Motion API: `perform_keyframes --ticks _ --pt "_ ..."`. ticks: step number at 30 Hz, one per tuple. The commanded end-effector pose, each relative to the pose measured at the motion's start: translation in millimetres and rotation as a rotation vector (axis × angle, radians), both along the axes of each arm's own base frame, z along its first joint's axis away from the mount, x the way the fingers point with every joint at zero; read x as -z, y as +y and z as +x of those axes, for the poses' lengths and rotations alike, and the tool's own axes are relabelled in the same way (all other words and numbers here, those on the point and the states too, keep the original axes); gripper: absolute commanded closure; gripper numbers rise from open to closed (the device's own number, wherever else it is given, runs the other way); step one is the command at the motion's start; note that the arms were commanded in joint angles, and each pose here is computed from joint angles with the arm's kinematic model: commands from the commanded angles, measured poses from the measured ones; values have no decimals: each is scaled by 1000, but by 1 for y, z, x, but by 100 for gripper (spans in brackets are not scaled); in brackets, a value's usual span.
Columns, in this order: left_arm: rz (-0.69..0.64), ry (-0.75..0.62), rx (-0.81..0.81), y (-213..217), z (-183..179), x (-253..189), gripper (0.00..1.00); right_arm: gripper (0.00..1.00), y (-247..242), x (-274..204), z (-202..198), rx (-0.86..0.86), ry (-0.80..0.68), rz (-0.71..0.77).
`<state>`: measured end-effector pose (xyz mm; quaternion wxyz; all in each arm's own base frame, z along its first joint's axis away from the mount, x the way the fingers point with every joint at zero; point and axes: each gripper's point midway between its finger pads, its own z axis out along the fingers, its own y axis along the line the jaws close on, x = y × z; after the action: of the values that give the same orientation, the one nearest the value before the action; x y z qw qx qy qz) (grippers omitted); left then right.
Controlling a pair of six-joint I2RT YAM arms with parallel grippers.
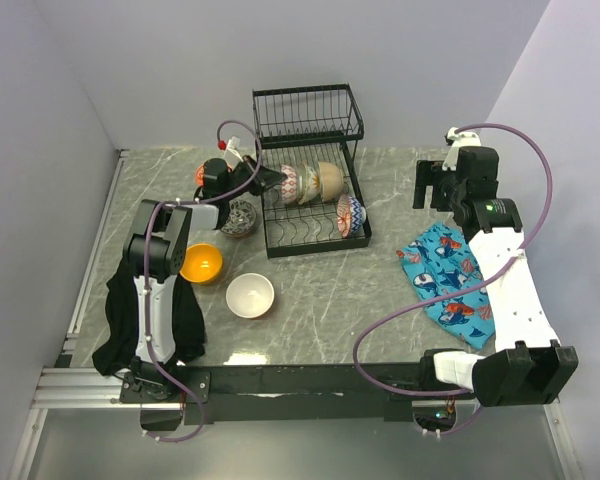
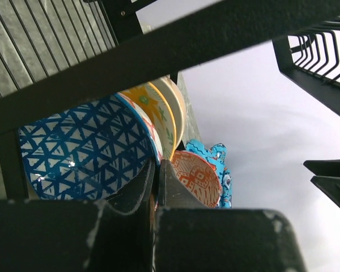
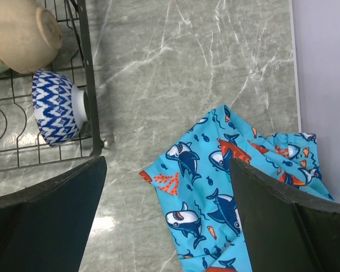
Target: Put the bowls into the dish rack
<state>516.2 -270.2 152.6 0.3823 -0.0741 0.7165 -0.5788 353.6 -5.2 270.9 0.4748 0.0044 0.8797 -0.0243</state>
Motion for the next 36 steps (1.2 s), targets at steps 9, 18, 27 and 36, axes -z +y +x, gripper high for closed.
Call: perform_keyframes --ticks 9,18,27,36 --pt "23 -70 -9 11 11 -11 98 3 -3 -18 7 9 -54 -10" --pt "36 -71 11 13 8 -8 90 3 1 -16 11 -4 -46 -14" --pt "52 -117 25 11 11 -17 69 3 2 -16 10 -5 -51 -14" --pt "80 -172 28 12 10 -38 61 3 3 -15 8 -7 -56 -11"
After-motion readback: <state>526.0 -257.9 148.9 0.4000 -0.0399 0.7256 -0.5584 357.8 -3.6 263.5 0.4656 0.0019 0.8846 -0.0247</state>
